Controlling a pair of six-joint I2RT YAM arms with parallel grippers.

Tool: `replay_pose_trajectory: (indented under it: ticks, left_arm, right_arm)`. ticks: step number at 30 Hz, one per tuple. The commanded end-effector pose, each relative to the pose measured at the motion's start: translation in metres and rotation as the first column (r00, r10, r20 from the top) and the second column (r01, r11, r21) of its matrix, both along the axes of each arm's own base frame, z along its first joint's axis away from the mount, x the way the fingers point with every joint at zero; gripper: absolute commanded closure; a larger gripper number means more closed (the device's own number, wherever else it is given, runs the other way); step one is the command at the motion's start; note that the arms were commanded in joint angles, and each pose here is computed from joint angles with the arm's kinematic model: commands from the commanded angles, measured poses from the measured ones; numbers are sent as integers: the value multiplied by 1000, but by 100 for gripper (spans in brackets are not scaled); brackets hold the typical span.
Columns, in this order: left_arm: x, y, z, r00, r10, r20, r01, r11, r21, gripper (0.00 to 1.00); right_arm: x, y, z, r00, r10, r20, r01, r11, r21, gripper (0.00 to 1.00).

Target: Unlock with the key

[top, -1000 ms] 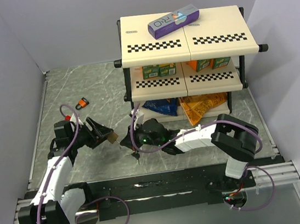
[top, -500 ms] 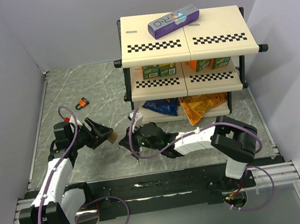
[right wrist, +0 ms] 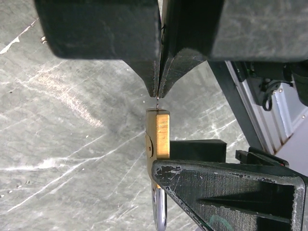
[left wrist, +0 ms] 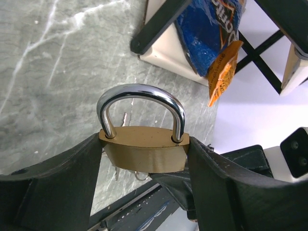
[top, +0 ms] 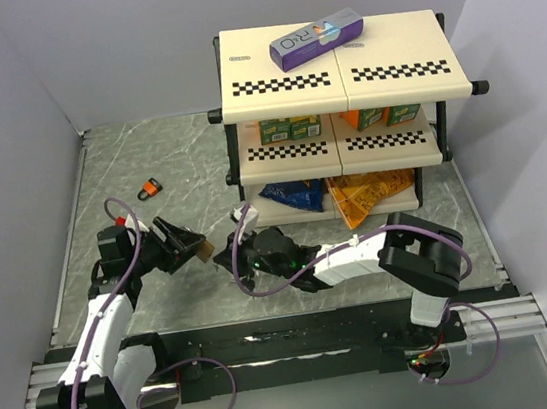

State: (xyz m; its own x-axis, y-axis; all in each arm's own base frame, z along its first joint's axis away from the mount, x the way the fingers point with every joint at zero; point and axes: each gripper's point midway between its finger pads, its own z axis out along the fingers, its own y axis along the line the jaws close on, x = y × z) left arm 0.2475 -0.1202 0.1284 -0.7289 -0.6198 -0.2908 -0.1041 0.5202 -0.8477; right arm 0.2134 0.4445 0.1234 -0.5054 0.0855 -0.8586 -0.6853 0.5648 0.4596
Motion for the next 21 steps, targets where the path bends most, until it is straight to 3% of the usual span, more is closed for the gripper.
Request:
replay_pose_trajectory:
  ticks: [1, 21]
  left_arm:
    - [-7, -14, 21, 996, -68, 59, 72, 995, -65, 99]
    - [-16, -45, 28, 992, -98, 74, 104, 990, -96, 99]
  right_arm:
    - [20, 16, 43, 995, -65, 81, 54, 990, 131, 100]
    - [33, 11, 59, 982, -143, 124, 118, 974, 193, 100]
